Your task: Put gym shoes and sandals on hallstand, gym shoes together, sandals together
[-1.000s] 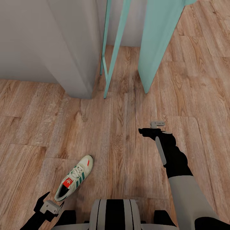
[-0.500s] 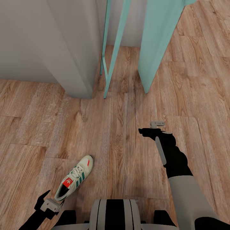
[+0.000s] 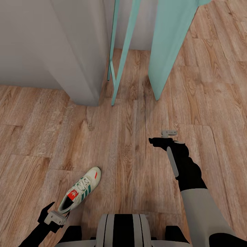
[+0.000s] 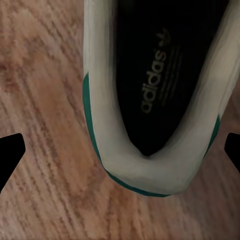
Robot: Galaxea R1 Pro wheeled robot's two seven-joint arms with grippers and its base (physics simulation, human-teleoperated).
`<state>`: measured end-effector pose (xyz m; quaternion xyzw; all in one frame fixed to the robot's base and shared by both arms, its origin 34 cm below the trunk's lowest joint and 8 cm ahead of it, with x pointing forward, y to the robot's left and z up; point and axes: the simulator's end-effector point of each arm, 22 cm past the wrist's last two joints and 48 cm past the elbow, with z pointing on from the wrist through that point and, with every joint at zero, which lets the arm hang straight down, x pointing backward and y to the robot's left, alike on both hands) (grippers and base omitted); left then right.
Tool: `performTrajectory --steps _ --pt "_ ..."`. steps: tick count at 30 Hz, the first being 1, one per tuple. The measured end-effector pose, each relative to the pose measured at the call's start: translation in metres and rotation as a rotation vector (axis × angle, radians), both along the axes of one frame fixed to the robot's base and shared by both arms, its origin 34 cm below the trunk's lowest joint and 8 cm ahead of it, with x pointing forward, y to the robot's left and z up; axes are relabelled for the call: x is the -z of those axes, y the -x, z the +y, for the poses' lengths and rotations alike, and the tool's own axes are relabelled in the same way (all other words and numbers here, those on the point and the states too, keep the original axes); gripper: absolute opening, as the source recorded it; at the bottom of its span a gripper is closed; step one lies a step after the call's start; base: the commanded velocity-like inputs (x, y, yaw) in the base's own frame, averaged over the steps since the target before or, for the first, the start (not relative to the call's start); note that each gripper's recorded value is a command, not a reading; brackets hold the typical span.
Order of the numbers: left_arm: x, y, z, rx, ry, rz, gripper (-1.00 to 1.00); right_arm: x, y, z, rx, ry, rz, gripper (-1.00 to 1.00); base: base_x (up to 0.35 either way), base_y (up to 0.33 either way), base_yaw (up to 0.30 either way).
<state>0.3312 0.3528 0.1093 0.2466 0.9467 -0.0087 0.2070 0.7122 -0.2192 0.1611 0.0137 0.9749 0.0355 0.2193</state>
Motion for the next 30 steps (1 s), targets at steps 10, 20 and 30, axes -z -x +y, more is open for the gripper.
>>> performTrajectory --steps 10,20,30 --pt "0.002 -0.017 0.0 0.0 0.0 -0.024 1.0 0.0 0.0 0.0 0.0 0.0 0.0 1.0 0.0 0.0 0.0" --pt "0.003 -0.024 -0.001 -0.001 0.001 -0.034 -1.0 0.0 0.0 0.0 0.0 0.0 0.0 1.0 0.0 0.0 0.0" --pt "0.003 -0.025 -0.004 0.005 0.007 -0.035 -1.0 0.0 0.0 0.0 0.0 -0.001 0.0 1.0 0.0 0.0 0.0"
